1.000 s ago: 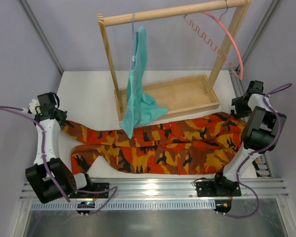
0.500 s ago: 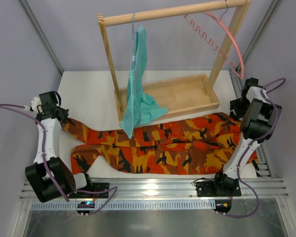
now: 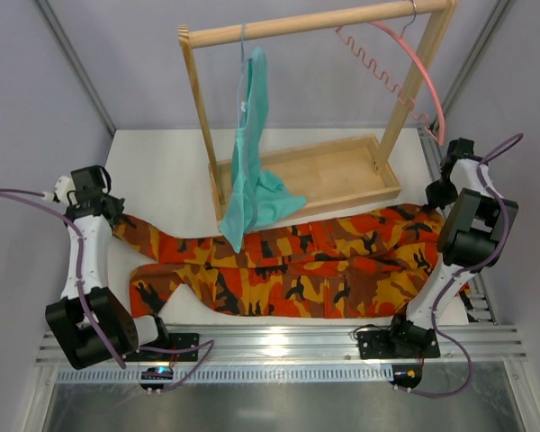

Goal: Place the trousers on the hanger
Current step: Fold the trousers

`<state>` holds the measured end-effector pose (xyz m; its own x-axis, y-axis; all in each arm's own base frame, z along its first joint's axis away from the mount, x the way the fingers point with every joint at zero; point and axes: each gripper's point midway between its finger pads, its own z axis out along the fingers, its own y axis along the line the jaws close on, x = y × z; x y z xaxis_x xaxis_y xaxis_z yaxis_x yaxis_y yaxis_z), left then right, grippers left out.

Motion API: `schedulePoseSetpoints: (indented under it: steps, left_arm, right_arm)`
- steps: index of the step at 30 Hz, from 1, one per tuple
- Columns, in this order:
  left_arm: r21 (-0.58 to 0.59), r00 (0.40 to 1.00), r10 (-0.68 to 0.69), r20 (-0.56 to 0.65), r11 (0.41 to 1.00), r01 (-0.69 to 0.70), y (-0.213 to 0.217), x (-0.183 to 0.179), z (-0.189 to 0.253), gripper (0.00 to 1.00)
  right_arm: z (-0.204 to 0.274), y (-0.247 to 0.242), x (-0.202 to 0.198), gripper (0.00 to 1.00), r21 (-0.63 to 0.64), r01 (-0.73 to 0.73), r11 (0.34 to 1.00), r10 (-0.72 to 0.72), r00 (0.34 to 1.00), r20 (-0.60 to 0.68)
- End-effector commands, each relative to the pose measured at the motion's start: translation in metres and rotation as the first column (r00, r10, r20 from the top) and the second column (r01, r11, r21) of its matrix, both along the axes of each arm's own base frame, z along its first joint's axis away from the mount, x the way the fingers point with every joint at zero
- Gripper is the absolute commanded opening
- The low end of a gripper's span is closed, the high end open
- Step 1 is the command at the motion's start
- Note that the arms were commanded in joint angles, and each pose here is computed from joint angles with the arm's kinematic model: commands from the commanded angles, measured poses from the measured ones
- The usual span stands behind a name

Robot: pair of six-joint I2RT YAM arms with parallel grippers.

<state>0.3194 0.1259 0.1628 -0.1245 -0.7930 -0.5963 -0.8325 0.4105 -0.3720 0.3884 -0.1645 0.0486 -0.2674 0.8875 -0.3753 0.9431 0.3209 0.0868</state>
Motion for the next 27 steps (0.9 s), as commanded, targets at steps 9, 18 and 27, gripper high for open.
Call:
schedulePoseSetpoints:
  steps: [9, 18, 27]
  left_arm:
    - [0.046, 0.988, 0.038, 0.151, 0.998, -0.045, 0.004, -0.001, 0.061, 0.01]
    - [0.116, 0.981, 0.076, 0.179, 0.988, -0.097, 0.011, -0.023, 0.092, 0.0]
    - [0.206, 0.975, 0.169, 0.146, 0.958, -0.197, 0.027, -0.065, 0.106, 0.01]
  right_arm:
    - [0.117, -0.015, -0.014, 0.04, -0.213, -0.009, 0.977, 0.056, 0.975, 0.215]
    - [0.178, -0.015, -0.038, 0.04, -0.302, 0.021, 0.953, 0.074, 0.952, 0.297]
    - [0.211, -0.014, -0.075, 0.04, -0.356, 0.048, 0.933, 0.083, 0.936, 0.342]
